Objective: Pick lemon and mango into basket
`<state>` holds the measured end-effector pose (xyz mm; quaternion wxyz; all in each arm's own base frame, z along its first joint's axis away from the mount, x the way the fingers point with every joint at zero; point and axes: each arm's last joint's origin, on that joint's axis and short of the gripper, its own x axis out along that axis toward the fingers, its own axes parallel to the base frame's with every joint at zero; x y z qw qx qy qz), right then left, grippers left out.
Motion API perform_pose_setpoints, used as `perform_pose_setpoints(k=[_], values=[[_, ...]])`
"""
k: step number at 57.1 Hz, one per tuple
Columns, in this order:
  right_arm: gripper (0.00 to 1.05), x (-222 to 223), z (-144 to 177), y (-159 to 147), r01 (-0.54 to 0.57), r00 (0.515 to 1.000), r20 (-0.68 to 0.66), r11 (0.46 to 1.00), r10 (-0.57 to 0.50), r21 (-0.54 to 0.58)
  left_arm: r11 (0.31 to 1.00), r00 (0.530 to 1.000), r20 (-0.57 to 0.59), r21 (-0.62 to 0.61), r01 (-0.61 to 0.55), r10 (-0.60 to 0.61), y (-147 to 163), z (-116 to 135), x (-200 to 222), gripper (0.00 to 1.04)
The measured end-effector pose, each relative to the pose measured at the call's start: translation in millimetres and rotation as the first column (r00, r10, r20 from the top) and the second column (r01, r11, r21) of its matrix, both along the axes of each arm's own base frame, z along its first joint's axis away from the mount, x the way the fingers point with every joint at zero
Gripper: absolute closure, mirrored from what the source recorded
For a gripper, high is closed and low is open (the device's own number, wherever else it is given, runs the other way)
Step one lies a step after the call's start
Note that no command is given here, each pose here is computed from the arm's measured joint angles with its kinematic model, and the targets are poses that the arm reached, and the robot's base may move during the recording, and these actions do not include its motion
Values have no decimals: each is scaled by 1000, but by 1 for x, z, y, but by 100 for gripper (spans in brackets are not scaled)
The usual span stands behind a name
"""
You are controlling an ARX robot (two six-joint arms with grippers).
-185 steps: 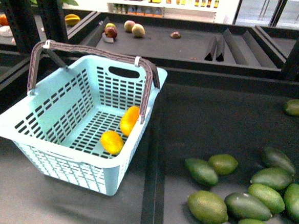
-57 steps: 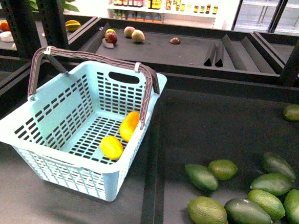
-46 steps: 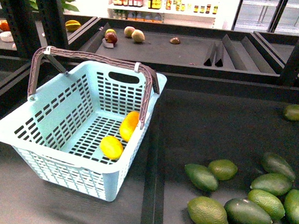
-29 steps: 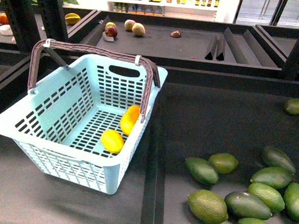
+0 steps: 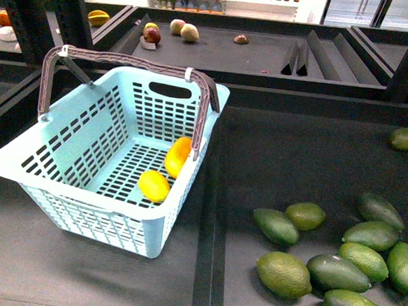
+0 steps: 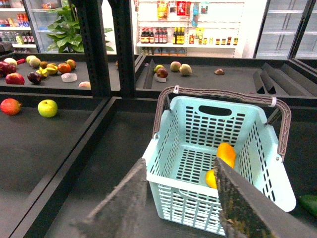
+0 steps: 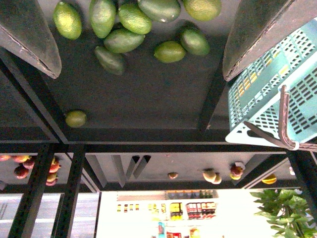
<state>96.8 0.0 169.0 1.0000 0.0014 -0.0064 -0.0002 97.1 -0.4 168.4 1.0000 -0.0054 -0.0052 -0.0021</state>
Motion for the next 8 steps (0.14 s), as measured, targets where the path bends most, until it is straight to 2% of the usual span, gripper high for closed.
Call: perform_pose_setpoints(k=[8], values=[[9,0,0,0,0,1000,0,1000,0,0,1000,1000,0,0,0,0,0,0,0,12]])
